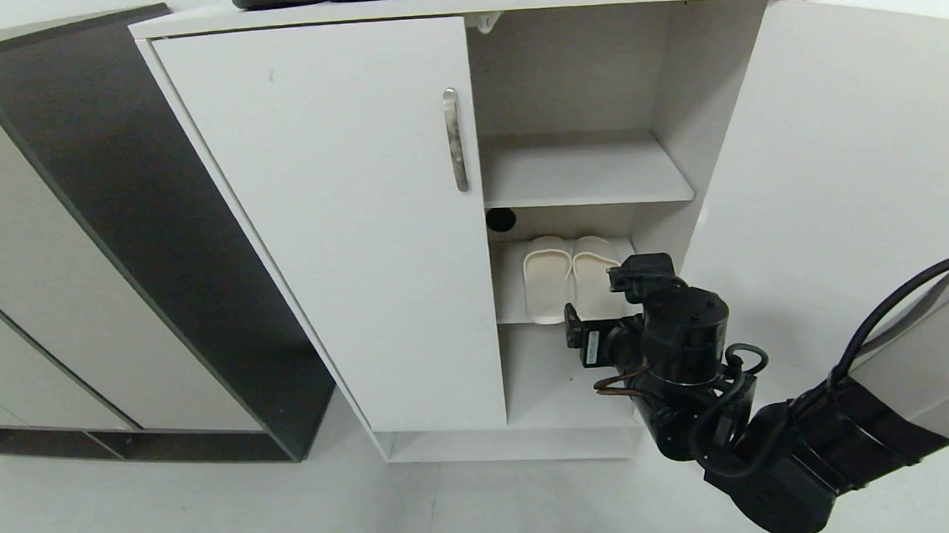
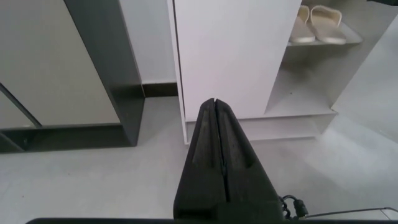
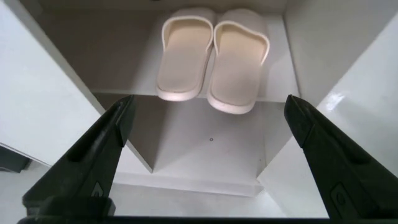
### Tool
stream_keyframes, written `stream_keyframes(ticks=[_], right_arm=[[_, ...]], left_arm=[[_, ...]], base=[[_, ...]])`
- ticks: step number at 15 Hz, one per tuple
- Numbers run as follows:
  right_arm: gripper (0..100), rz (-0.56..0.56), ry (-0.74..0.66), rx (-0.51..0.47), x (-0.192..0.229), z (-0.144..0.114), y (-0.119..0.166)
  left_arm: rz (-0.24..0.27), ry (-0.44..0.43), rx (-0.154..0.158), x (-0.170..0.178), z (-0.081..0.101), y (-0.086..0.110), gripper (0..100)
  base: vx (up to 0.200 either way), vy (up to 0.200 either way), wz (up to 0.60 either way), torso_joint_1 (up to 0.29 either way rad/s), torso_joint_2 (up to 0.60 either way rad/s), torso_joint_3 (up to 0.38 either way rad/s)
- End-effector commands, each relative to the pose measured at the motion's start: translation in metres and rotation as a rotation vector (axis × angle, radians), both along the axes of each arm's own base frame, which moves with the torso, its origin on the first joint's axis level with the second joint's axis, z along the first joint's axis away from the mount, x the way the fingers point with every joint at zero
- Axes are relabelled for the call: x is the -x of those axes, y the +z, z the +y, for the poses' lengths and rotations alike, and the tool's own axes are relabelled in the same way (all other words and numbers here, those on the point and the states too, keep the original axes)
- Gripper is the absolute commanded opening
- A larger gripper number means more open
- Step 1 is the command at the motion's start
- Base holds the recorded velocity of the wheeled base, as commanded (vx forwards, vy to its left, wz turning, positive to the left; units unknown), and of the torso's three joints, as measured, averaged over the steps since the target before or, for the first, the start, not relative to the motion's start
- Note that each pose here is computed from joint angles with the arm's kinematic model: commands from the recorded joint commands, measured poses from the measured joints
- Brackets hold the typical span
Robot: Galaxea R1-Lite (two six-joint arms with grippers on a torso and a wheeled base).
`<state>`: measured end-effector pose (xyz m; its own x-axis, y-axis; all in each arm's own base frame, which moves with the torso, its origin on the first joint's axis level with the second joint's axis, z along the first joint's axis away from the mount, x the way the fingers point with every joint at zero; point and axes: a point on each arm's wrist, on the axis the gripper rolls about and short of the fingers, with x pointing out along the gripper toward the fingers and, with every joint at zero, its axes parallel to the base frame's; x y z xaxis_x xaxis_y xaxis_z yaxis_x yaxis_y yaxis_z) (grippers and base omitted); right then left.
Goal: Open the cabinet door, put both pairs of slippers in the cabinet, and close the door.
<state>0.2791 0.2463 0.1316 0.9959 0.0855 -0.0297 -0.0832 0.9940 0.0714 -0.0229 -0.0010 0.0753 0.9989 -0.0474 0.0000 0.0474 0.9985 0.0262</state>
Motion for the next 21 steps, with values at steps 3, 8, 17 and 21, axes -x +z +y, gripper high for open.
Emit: stream_keyframes(ticks=[3,8,17,21], right_arm=[[100,0.008,0.000,0.009,0.000,0.000,-0.003],[100,0.020,-0.001,0.027,0.002,-0.003,-0.007],[100,0.035,-0.007,0.049,0.002,-0.006,-0.013],[100,0.036,-0.003,0.064,0.004,-0.007,-0.015]], left_arm=[[0.002,0.000,0.000,0.000,0.000,0.000,0],[0.002,0.000,0.000,0.000,0.000,0.000,0],[0.002,0.000,0.000,0.000,0.000,0.000,0],[0.000,0.000,0.000,0.000,0.000,0.000,0]], base=[[0.000,0.000,0.00,0.004,0.00,0.199],[0.000,0.000,0.00,0.004,0.01,0.197],[0.000,0.000,0.00,0.000,0.00,0.012],[0.000,0.050,0.00,-0.001,0.00,0.001]])
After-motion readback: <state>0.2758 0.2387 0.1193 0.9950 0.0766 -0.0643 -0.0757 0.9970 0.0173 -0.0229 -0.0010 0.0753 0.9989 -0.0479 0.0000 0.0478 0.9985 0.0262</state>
